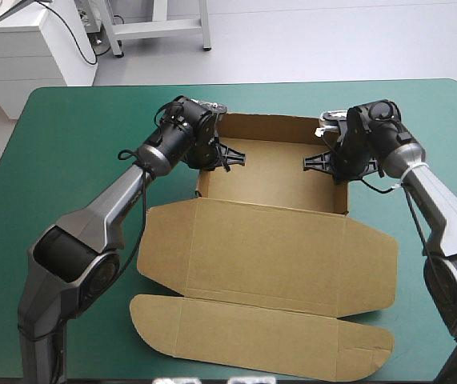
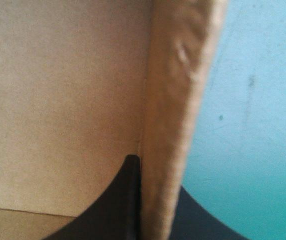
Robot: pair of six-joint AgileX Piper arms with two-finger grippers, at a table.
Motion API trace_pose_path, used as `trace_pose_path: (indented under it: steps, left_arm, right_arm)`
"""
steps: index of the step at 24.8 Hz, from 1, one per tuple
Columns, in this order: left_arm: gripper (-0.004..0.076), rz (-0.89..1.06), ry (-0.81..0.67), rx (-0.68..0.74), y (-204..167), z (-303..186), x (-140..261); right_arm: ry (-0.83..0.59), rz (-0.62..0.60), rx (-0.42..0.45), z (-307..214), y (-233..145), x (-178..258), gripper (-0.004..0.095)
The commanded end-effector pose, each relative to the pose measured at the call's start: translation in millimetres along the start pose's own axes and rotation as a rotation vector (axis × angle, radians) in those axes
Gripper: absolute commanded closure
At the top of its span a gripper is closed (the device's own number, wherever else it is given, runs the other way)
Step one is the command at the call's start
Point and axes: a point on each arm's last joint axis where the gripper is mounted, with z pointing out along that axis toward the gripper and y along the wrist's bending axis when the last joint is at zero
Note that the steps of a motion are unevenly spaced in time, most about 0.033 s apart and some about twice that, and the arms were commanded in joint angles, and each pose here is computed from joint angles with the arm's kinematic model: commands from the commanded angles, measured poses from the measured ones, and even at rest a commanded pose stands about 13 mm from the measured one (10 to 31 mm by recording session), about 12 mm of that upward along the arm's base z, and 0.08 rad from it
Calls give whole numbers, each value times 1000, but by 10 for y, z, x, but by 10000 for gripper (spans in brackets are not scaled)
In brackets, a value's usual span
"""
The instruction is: Fold the box
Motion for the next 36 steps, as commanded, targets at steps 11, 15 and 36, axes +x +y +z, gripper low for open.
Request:
trace_pose_path:
  steps: [11, 15, 36]
  left_arm:
    - [537, 55, -1, 115, 45, -304, -7]
    - [299, 52, 8, 124, 32, -280, -1]
    - [731, 162, -253, 176, 429, -1800, 600]
  right_arm:
    - [-78, -22, -42, -252, 34, -16, 733]
    - [-72, -22, -46, -251, 38, -11, 468]
    - [-185, 37, -28, -742, -115, -224, 225]
